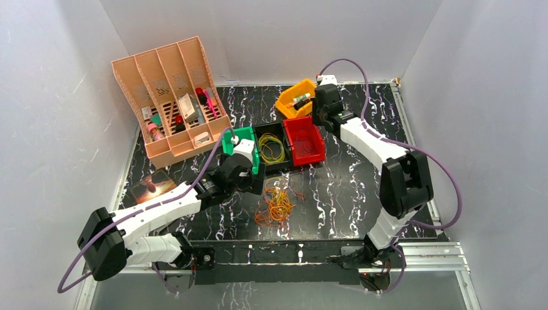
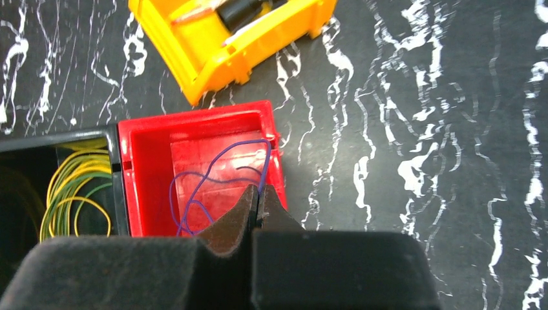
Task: Untangle the cables
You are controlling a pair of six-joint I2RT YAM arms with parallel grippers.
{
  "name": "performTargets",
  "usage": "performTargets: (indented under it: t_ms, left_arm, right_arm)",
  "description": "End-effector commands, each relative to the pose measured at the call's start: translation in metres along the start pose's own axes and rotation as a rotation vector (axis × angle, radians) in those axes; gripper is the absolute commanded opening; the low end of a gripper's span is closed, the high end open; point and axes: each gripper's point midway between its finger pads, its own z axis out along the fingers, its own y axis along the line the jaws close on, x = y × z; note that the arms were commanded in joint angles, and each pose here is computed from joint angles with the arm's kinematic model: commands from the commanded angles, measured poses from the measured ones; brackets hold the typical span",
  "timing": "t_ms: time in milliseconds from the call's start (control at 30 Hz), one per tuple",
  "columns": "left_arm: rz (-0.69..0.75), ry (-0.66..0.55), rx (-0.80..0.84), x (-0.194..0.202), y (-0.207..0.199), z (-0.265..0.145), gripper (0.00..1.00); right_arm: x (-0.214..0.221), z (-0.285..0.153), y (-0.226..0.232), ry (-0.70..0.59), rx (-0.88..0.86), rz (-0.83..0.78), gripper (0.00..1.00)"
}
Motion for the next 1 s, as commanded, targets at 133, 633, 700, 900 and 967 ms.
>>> performTargets:
  t_ms: [133,633,700,900,967]
  left_arm:
    - [-0.016,-0.011,0.002,-0.004,0.002,-0.007,0.98]
    - [-0.026,-0.005,-0.020,-0.003,0.004,-0.005,0.98]
    - [-0.026,-0.002,-0.018,-0.003,0.004,-0.005,0.98]
    - [-0.028,-0.004,-0.021,-0.002,0.005,-0.007,0.98]
    - [-0.032,-0.006,-0.021,-0.003,0.005,-0.007,0.98]
  right_arm:
    - [0.013,0.009,0.032,0.020,-0.178,-0.018,0.00]
    - [0.083,0.044,0.054,0.220,-0.241,-0.066,0.02]
    - [0.084,0.047,0.056,0.221,-0.239,-0.080,0.02]
    - [0.074,0.045,0.062,0.184,-0.244,-0.092,0.08]
    - [0.071,0.044,0.061,0.175,-0.240,-0.094,0.12]
